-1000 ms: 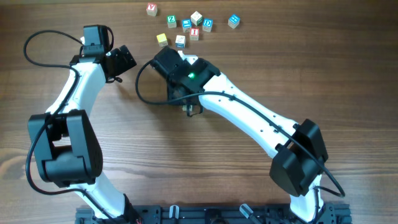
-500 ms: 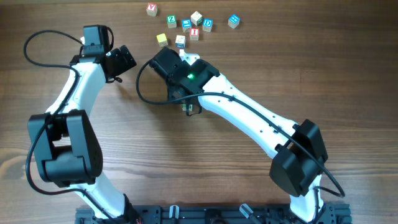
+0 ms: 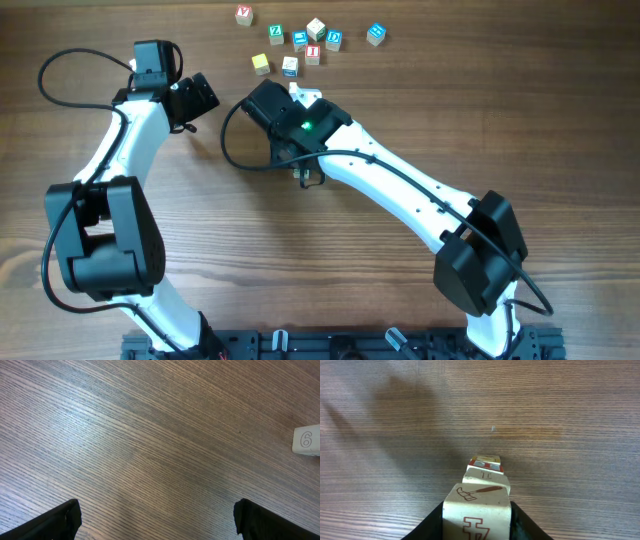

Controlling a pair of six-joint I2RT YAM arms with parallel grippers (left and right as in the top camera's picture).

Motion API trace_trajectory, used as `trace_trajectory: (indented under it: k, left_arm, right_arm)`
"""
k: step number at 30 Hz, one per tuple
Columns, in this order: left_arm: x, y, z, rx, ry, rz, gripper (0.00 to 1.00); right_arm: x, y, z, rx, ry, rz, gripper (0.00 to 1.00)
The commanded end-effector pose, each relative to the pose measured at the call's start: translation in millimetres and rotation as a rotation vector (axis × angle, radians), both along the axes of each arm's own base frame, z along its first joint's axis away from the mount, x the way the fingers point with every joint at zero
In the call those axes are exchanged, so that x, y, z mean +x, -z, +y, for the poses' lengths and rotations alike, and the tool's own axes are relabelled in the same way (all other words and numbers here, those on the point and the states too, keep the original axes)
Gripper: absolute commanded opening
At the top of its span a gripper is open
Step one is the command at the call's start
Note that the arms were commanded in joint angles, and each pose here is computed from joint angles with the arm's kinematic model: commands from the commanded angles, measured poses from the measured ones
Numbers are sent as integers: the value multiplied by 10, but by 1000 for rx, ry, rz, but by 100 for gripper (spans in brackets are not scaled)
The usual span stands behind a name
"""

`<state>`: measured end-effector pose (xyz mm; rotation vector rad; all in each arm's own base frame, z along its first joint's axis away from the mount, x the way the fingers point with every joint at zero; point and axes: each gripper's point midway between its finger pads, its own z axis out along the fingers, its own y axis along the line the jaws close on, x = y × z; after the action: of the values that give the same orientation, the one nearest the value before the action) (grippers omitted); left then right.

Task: Form a tower
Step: 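Open the right gripper and retract it to the upper right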

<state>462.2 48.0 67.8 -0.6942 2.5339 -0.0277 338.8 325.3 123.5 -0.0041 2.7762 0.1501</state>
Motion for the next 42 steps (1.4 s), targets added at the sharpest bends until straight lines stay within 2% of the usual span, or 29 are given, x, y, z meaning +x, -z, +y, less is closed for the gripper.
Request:
trace_trajectory:
  k: [1,5,8,11,13,16,17,19,23,28,41,42]
  left_arm:
    - [24,3,19,7,0,0,100]
    - [23,4,19,7,0,0,100]
    - [24,3,19,7,0,0,100]
    - [24,3,19,7,0,0,100]
    - [24,3,19,7,0,0,100]
    - [23,4,19,7,0,0,100]
    - [24,3,19,7,0,0,100]
    - [24,3,19,7,0,0,100]
    - [24,3,19,8,0,0,100]
    - [24,3,19,8,0,0,100]
    - [28,1,19,7,0,-2,100]
    - [159,-77,21,3,-11,-66,100]
  right_arm:
    - [46,-127,-47,14,27,-38,42]
    - [48,-128,-45,14,27,-39,56]
    - [66,-139,-25,23,27,-47,60]
    - [245,-275,101,91,25,-115,69]
    - [519,-430,45,130,34,-181,77]
    - [879,-452,-363,142,139,-195,81]
    - [1005,-448,-563,141,184,-193,85]
    - [1221,-429,-1010,122,279,-191,100]
    - [1536,-375,-2191,24,417,-174,100]
    - [1672,-395,-2910,19,565,-192,99]
    - [1680,-395,-3041,17,591,-192,100]
    - [1680,-395,-3041,17,591,-192,100]
